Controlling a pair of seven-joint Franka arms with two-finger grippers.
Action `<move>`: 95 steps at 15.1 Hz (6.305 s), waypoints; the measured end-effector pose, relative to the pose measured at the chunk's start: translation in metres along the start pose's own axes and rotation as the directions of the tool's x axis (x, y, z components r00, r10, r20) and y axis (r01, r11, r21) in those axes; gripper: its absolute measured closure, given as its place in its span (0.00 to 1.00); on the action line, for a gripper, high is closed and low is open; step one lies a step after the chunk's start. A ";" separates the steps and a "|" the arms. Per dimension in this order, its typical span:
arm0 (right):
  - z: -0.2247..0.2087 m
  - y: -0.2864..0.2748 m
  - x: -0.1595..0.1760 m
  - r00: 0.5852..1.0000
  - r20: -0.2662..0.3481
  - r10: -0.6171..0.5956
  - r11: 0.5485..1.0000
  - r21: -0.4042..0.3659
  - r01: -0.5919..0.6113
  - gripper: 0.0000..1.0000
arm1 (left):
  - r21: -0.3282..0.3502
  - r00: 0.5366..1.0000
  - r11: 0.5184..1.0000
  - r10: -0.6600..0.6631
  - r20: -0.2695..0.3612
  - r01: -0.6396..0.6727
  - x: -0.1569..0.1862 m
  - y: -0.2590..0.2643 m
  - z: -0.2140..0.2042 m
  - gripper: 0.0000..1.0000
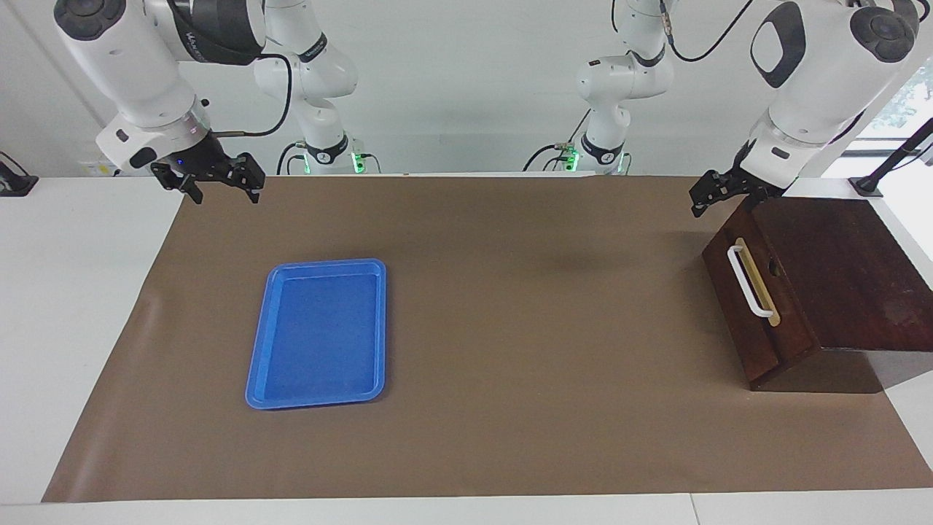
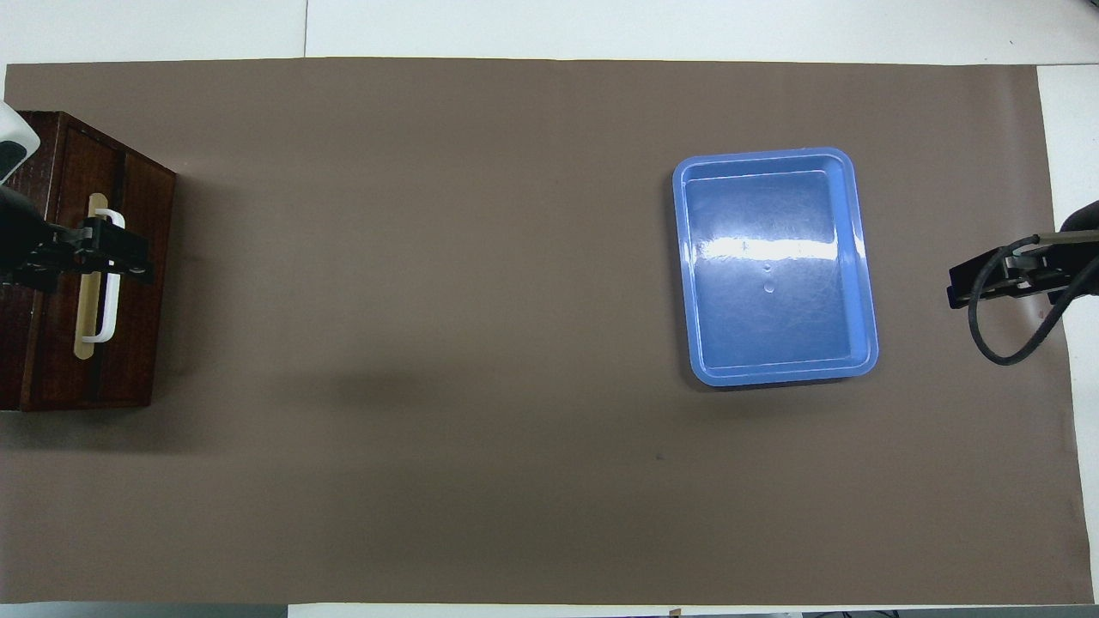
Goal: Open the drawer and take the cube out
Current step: 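Pull the white drawer handle outward with the left gripper, then release the handle and move the left gripper over the yellow cube, then lower the left gripper and grasp the yellow cube in the drawer, then lift the cube with the left gripper while the right gripper approaches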
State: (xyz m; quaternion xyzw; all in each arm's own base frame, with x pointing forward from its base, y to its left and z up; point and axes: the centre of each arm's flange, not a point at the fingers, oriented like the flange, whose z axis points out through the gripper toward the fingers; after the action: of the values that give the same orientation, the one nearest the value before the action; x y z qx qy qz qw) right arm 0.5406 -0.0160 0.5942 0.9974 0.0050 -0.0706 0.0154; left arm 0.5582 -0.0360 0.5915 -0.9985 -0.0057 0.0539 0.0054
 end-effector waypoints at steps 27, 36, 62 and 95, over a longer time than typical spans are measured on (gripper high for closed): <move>0.000 0.005 0.000 1.000 -0.001 -0.002 1.000 0.001 0.002 0.00 | 0.349 0.945 0.918 0.266 -0.188 -0.189 0.054 -0.029 0.180 0.00; -0.001 0.005 0.000 1.000 -0.003 -0.003 1.000 0.001 0.003 0.00 | 0.312 0.945 0.940 0.222 -0.242 -0.140 0.044 0.018 0.204 0.00; -0.001 0.011 -0.001 0.996 -0.004 -0.087 0.996 0.002 0.087 0.00 | -0.081 0.574 0.583 -0.812 -0.111 0.809 0.050 -0.056 0.118 0.00; 0.107 -0.102 0.024 0.910 0.227 0.347 0.842 0.352 -0.409 0.00 | -0.178 0.037 0.025 -0.997 0.061 0.984 -0.032 0.240 0.095 0.45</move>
State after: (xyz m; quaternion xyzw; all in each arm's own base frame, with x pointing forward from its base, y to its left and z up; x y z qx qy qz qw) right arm 0.5480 0.0832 0.4822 0.9526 -0.2078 -0.1425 -0.1706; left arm 0.5192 -0.2757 0.4978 -0.7125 -0.7003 -0.0061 -0.0440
